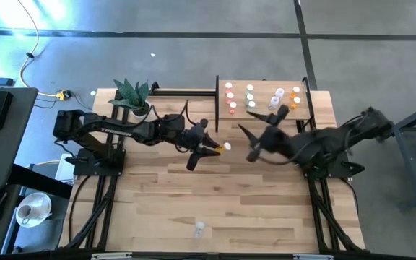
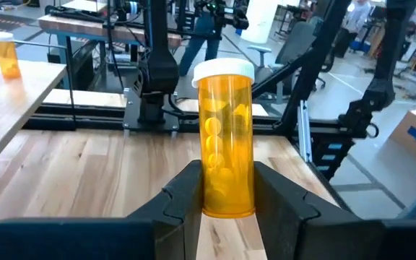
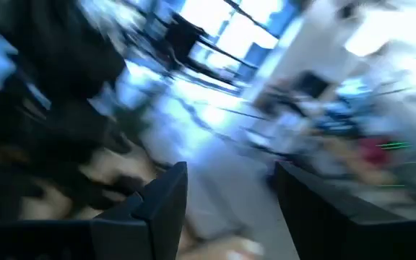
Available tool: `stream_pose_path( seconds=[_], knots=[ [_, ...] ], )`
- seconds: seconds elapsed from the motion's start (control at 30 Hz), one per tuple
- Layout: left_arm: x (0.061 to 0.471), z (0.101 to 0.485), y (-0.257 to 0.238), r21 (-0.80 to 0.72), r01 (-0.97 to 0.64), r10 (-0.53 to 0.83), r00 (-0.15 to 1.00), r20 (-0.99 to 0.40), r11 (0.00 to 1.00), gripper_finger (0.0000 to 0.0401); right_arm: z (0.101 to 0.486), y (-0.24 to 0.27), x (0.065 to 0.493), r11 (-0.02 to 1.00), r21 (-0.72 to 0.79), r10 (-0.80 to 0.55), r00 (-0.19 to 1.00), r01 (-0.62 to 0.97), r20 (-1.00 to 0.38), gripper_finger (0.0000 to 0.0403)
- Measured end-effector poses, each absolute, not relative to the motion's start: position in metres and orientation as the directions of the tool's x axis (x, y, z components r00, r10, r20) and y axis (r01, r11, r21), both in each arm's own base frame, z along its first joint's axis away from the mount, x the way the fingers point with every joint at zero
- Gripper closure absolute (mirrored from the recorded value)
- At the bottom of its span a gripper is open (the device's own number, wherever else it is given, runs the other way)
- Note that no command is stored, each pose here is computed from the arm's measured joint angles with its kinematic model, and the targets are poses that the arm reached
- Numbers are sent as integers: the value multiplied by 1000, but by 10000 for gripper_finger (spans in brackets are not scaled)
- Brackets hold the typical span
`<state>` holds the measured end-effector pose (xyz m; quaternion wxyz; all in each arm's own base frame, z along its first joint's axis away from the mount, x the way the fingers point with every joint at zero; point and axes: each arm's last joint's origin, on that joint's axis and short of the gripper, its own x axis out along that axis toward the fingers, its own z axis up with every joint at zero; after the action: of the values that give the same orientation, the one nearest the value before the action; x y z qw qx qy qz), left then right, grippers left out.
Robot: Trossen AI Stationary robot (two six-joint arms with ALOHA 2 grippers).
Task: Pick and place medicine bottles onto shelf by color
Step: Put the orange pill bottle on the shelf aligned with the other orange pill bottles
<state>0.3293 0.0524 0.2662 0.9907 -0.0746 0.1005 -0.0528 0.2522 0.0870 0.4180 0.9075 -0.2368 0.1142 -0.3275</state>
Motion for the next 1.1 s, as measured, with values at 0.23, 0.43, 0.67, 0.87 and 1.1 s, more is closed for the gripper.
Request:
stream_pose_path(
  seconds=[0.23, 0.43, 0.67, 0.87, 1.1],
  knots=[
    [350, 238, 47, -144, 125, -146, 979, -145, 982, 306, 431, 71, 217, 936, -140, -341, 930, 323, -136, 203],
    [363, 224, 43, -128, 173, -185, 979, -82, 976, 305, 409, 71, 213, 963, -136, -265, 903, 232, -338, 203],
    [368, 219, 29, -121, 213, -223, 972, -77, 970, 304, 385, 85, 234, 992, -106, -116, 866, 74, -486, 203],
    [369, 220, 10, -57, 263, -266, 961, -71, 963, 304, 369, 94, 251, 991, -134, -78, 835, 5, -545, 203],
    [369, 220, 2, -55, 273, -277, 958, -71, 960, 304, 360, 101, 262, 994, -93, -6, 821, -58, -571, 203]
  ],
)
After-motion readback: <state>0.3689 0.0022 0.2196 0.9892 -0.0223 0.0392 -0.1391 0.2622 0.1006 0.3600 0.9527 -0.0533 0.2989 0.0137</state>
